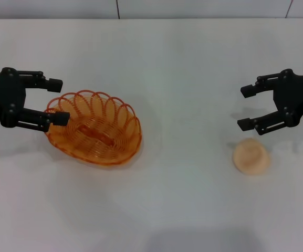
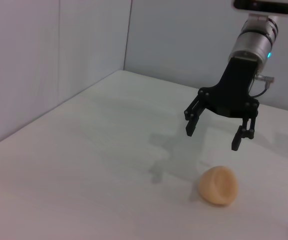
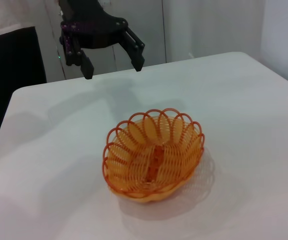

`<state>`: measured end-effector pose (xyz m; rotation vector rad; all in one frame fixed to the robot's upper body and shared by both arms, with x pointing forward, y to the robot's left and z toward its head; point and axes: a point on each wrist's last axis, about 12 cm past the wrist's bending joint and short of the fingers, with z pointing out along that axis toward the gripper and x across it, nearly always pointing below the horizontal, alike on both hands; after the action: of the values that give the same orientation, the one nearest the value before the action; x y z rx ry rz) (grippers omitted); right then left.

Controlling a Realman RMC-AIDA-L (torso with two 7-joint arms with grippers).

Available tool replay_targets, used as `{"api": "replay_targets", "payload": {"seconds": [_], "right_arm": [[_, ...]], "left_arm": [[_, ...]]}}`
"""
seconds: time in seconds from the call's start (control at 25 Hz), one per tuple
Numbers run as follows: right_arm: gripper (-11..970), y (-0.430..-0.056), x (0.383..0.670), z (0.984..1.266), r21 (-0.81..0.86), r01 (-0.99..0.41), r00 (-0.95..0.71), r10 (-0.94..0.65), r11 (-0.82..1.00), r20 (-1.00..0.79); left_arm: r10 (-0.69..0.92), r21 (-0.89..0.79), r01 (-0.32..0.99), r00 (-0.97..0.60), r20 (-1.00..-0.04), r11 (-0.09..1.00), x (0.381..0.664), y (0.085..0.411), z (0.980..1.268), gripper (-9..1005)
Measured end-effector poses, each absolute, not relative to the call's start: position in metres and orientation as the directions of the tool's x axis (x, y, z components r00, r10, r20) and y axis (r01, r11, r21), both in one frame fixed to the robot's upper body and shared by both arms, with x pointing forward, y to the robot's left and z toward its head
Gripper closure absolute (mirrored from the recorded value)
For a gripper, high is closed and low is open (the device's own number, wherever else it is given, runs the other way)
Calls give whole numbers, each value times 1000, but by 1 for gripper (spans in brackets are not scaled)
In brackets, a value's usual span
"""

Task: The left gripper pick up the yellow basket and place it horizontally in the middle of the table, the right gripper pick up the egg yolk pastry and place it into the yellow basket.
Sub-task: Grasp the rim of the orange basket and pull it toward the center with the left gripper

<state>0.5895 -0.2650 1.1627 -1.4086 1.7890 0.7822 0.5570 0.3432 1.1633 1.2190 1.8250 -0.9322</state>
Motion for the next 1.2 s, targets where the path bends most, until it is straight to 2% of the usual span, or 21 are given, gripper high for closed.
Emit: {"api": "replay_targets", "payload": {"seconds": [1.0, 1.2], "right_arm": [[130, -260, 591, 1156, 20, -973, -149, -556, 232, -818], [129, -263, 590, 1156, 13, -971, -147, -547, 240, -824]], "left_arm": [[419, -189, 936, -306, -855, 298, 558, 344, 1163, 164], [414, -227, 909, -368, -833, 350, 560, 344, 1171, 170]]}}
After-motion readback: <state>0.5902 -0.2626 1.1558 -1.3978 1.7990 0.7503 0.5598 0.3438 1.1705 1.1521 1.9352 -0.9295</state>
